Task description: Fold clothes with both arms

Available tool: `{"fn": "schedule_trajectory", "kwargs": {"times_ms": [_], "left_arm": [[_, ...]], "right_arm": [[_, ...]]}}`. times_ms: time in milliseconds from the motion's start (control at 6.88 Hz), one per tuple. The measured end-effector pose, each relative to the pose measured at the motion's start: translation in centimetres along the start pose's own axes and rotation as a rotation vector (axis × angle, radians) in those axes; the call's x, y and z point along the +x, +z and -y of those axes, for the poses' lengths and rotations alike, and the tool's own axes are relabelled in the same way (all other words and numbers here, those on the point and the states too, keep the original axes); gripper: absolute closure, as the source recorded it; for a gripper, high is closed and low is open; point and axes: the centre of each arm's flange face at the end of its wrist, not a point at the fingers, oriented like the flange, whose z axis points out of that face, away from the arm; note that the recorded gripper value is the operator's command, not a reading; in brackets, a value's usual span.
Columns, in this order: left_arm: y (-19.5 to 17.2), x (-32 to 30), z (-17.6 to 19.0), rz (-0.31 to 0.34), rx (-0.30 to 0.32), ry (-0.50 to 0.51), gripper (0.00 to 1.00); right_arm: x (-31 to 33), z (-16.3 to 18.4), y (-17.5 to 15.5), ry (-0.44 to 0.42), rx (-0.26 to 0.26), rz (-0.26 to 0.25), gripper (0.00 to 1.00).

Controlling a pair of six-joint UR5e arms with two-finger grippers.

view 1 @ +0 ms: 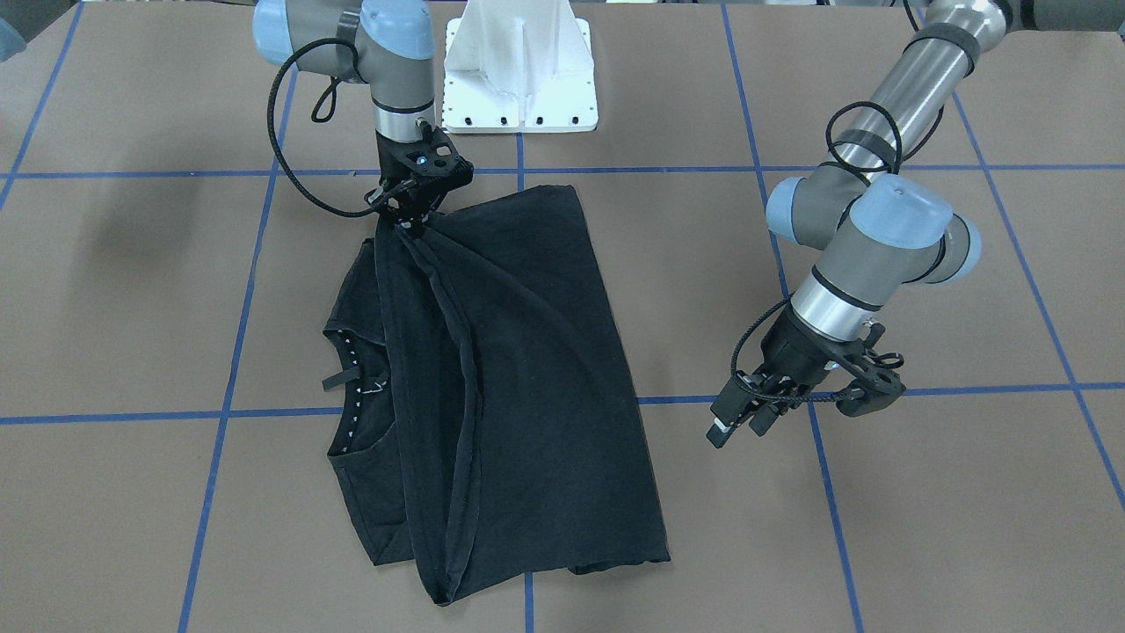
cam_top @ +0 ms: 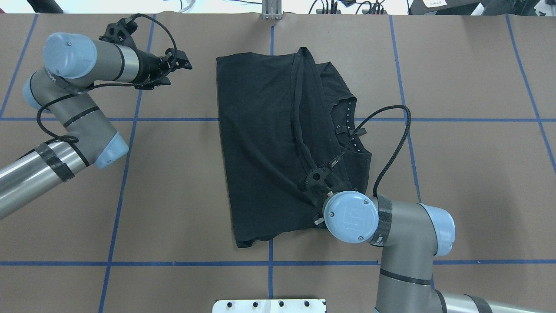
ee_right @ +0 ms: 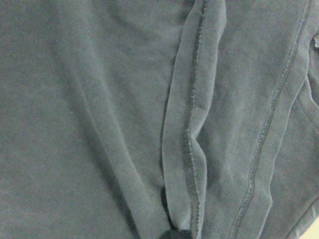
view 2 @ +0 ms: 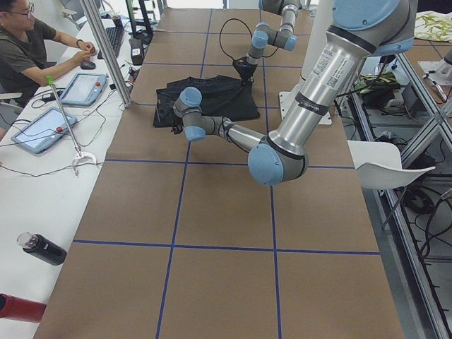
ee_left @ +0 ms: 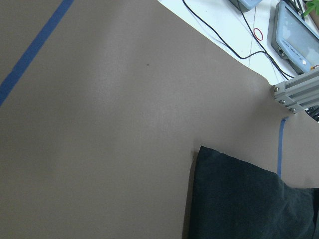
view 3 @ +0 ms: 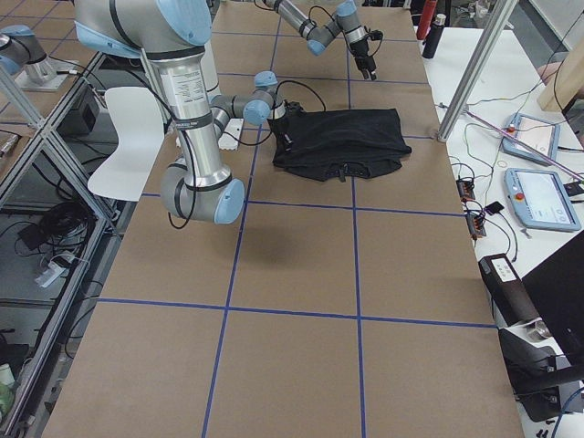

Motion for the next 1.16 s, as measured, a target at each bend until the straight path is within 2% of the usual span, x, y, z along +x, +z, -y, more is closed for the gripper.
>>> {"fn": "schedule_trajectory", "kwargs": {"times_ms": [726,1162], "left_arm": [[0.1,-0.2,0.0,0.003,-0.001,-0.002,0.14],[0.0,0.0,-0.1,0.000,0.000,-0.002,0.14]], "right_arm": [[2.2,0.5,-0.9,0.013,0.011,0.000,1.00],[4.6,-2.8,0.0,0.028,-0.016,-0.030,1.00]]}}
